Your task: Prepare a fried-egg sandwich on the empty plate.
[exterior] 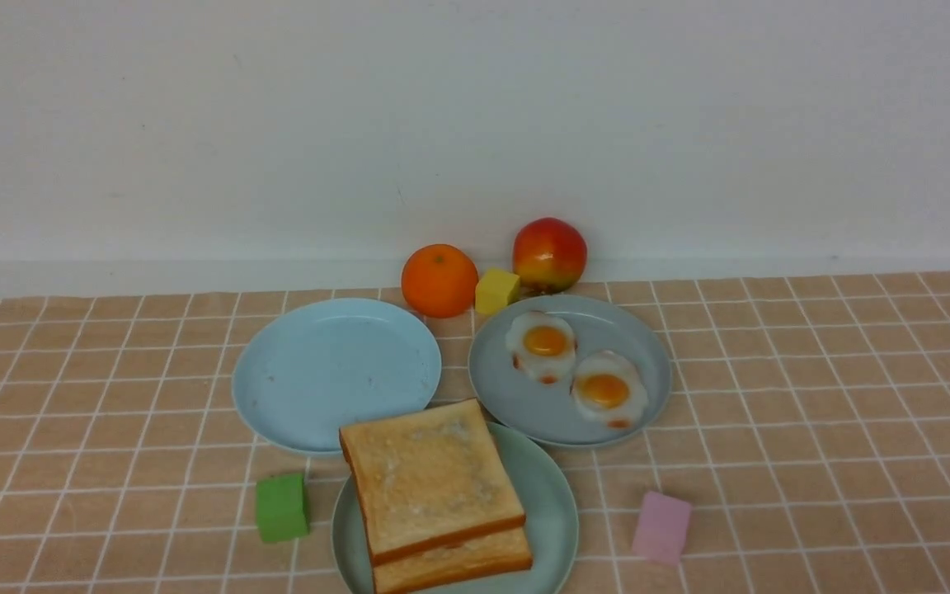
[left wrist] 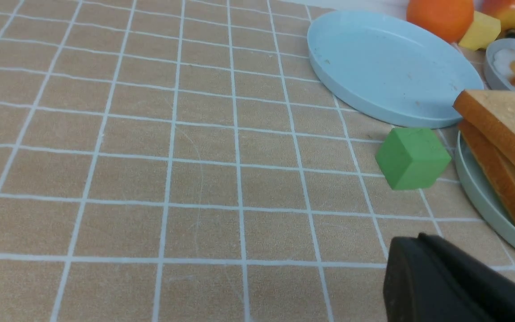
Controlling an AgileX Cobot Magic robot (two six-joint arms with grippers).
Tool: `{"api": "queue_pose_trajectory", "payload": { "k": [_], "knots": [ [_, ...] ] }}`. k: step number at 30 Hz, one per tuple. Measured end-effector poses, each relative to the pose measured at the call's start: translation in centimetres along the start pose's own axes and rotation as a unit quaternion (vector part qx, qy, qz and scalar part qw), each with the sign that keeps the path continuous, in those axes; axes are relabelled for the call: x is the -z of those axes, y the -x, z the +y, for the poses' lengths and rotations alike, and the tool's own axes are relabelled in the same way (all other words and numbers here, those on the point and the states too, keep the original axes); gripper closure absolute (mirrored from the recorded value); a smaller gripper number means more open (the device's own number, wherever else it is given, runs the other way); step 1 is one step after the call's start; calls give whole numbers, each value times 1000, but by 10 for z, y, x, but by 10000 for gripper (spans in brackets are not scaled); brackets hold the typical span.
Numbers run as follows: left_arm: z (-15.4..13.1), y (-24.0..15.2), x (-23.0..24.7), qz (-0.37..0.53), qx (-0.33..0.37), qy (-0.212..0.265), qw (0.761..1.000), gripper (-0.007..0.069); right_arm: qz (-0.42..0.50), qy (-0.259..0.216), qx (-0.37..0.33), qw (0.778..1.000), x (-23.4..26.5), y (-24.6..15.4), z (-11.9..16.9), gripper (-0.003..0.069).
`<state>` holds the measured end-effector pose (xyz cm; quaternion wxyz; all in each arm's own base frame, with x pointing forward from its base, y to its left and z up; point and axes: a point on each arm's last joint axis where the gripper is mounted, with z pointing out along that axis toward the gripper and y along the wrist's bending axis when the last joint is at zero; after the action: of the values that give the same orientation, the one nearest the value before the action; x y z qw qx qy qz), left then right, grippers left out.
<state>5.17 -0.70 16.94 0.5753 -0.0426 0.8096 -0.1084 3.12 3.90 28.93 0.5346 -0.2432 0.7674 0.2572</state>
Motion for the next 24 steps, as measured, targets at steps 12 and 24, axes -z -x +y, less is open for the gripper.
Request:
{"api": "queue_pose_trajectory", "payload": {
  "k": [12, 24],
  "knots": [
    [0, 0, 0, -2, 1, 0, 1000, 618, 1, 0, 0, 1000, 0, 0, 0, 508],
    [0, 0, 0, -2, 2, 0, 1000, 607, 1, 0, 0, 1000, 0, 0, 0, 491]
  ]
}}
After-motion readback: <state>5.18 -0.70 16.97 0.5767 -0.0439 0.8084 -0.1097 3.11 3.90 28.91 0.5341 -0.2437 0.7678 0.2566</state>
